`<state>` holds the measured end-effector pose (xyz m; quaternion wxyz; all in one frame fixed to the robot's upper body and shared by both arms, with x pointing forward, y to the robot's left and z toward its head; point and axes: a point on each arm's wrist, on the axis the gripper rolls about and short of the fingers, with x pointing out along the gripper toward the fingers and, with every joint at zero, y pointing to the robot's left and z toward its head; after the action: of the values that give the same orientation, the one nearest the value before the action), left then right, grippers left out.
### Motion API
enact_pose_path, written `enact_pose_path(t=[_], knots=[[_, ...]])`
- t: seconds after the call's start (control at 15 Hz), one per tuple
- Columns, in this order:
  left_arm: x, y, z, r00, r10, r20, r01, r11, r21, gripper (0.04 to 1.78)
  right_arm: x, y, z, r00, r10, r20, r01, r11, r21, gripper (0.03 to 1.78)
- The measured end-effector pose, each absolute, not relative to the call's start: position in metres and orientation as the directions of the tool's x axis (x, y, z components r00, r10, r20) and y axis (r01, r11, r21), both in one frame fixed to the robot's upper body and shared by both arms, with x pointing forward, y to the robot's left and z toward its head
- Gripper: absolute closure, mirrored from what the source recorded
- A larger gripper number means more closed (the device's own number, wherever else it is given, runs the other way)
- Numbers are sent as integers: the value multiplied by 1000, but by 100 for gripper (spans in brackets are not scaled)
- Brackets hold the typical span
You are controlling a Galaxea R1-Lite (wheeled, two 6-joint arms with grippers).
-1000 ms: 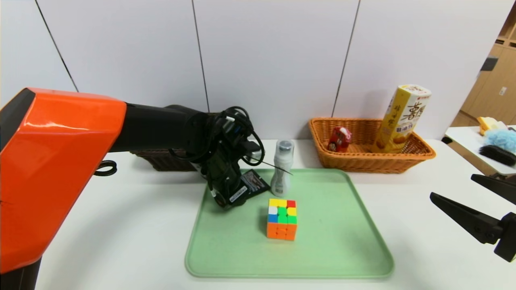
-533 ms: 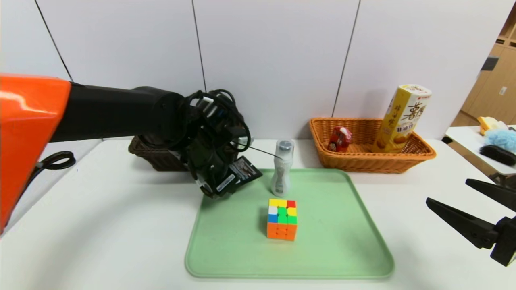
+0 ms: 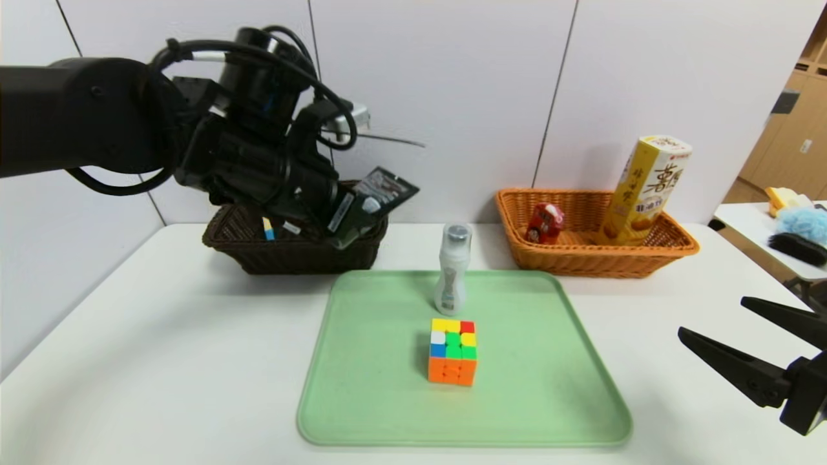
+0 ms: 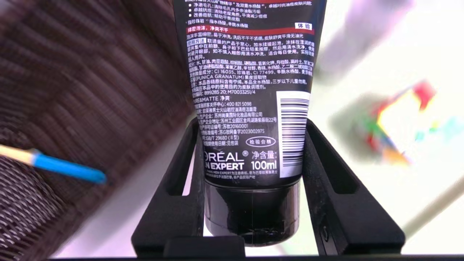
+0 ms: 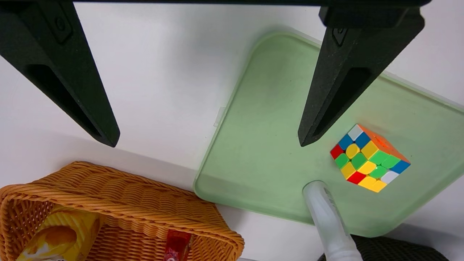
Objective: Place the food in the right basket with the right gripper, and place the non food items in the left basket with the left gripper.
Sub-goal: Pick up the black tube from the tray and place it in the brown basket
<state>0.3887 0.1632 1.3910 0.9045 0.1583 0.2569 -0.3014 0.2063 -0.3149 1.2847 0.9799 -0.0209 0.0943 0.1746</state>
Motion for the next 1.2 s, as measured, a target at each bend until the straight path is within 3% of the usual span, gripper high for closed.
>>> enact_pose_path(t=[0.2,0.47,1.2], knots=[[401,188,1411,793,-442,-420,525,845,102,104,206,-315,1284,921,338,-195,-346,938,-8,11],[417,223,1408,834,-356,-422,427,900,84,104,206,-315,1285,922,338,-190,-347,938,-13,11],[475,263,1350,871,-223,-438,275,960,58,106,206,-315,1286,922,338,-190,-347,938,-19,11]])
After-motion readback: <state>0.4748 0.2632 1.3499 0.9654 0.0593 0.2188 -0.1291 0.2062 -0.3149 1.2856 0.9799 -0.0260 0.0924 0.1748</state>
